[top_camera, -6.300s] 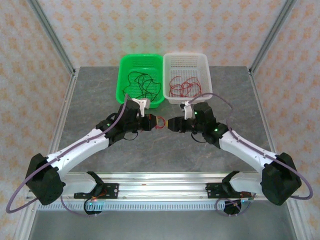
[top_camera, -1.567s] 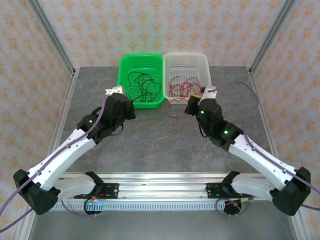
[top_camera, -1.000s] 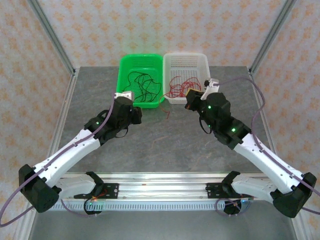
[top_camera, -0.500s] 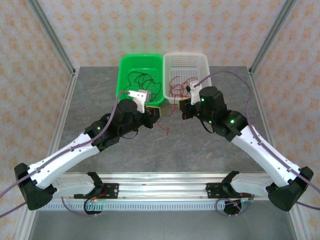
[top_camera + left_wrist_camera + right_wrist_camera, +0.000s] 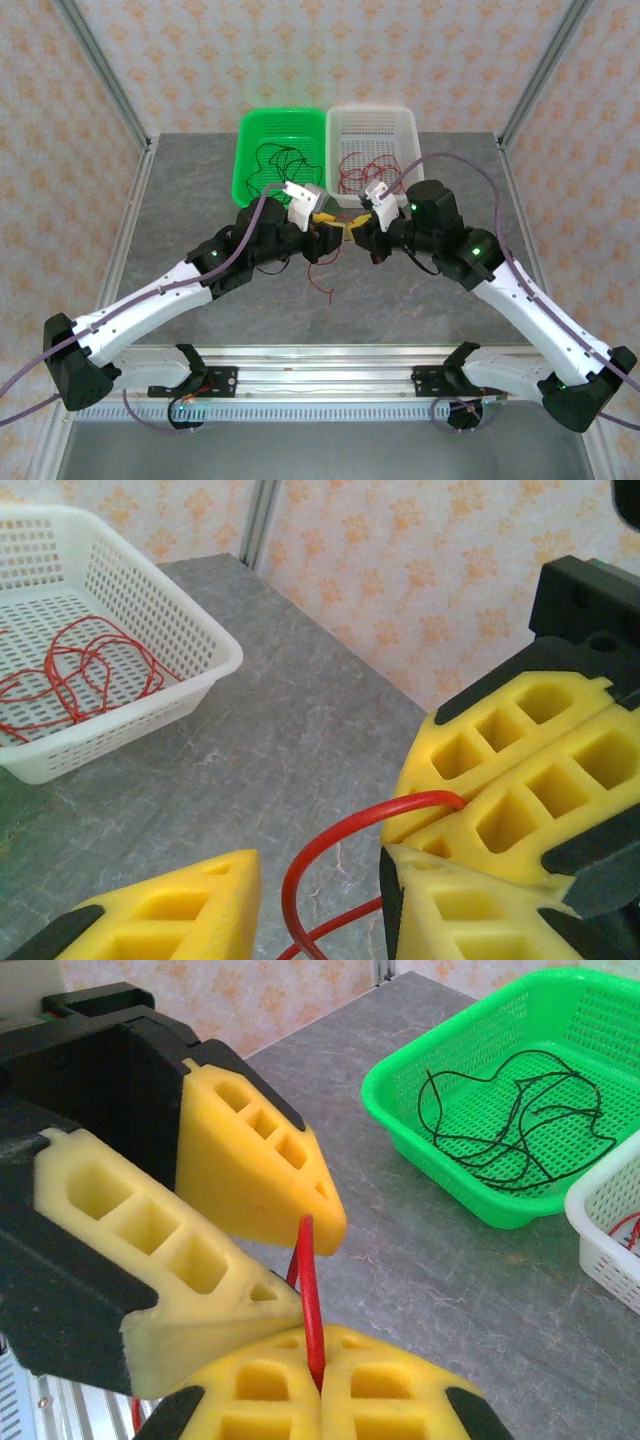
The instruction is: Untangle the cables
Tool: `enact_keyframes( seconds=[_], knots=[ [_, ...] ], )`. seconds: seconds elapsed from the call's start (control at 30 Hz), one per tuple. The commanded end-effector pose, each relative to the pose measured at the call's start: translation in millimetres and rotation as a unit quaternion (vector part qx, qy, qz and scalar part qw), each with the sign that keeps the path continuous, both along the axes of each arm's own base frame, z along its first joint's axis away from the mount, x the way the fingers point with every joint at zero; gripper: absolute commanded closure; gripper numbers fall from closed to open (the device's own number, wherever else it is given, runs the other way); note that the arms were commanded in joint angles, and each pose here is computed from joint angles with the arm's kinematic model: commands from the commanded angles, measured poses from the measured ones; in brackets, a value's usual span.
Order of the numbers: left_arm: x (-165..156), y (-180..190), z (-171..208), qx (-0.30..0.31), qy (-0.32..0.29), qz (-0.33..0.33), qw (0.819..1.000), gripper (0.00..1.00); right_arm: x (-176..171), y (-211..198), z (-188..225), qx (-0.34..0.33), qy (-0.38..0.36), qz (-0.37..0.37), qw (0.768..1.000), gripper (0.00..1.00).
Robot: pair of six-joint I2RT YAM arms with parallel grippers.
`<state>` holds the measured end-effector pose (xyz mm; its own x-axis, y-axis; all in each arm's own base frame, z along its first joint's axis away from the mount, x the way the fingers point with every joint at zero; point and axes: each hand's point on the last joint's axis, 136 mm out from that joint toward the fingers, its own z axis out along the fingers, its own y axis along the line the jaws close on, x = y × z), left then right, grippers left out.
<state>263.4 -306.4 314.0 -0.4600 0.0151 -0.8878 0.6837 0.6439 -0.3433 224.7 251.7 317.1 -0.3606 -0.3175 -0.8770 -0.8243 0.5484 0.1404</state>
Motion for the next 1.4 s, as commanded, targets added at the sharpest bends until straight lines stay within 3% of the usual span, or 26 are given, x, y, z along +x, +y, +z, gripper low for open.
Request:
enact_keyframes(
  seconds=[0.0,0.3,0.43,0.7,0.87,1.0,1.1,1.2,1.37],
  knots=[
    [-7,-3,10,-0.006,-0.035,-0.028,0.999,0.63,-5,2,-1,-0.003,-0.007,0.023,1.000,1.00],
    [-8,-1,-5,0.007,-0.034,-0.030,0.999,0.83,-1,-1,8,0.002,-0.017,0.008,1.000,1.00],
    [-3,4,-1,0.012,-0.046,-0.009,0.999,1.00,0,-2,10,0.001,-0.016,0.002,1.000,1.00],
    [11,32,37,0.028,-0.064,0.073,0.995,1.00,23,-18,-14,-0.042,0.016,-0.086,0.995,1.00],
    [8,25,40,0.031,-0.027,0.060,0.997,1.00,41,-28,-28,-0.086,0.017,-0.147,0.985,0.98],
    [1,7,34,-0.019,0.020,0.026,0.999,1.00,54,-27,-6,-0.040,-0.019,-0.191,0.981,0.98],
    [-8,-6,39,-0.078,0.051,-0.004,0.996,1.00,50,-17,9,0.018,-0.035,-0.176,0.984,0.98],
    [-14,-8,51,-0.109,0.064,-0.014,0.992,1.00,42,-10,7,0.033,-0.035,-0.152,0.987,0.98],
    [-4,13,65,-0.064,0.055,0.043,0.996,1.00,40,-14,-15,-0.024,-0.020,-0.149,0.988,0.95]
  ],
)
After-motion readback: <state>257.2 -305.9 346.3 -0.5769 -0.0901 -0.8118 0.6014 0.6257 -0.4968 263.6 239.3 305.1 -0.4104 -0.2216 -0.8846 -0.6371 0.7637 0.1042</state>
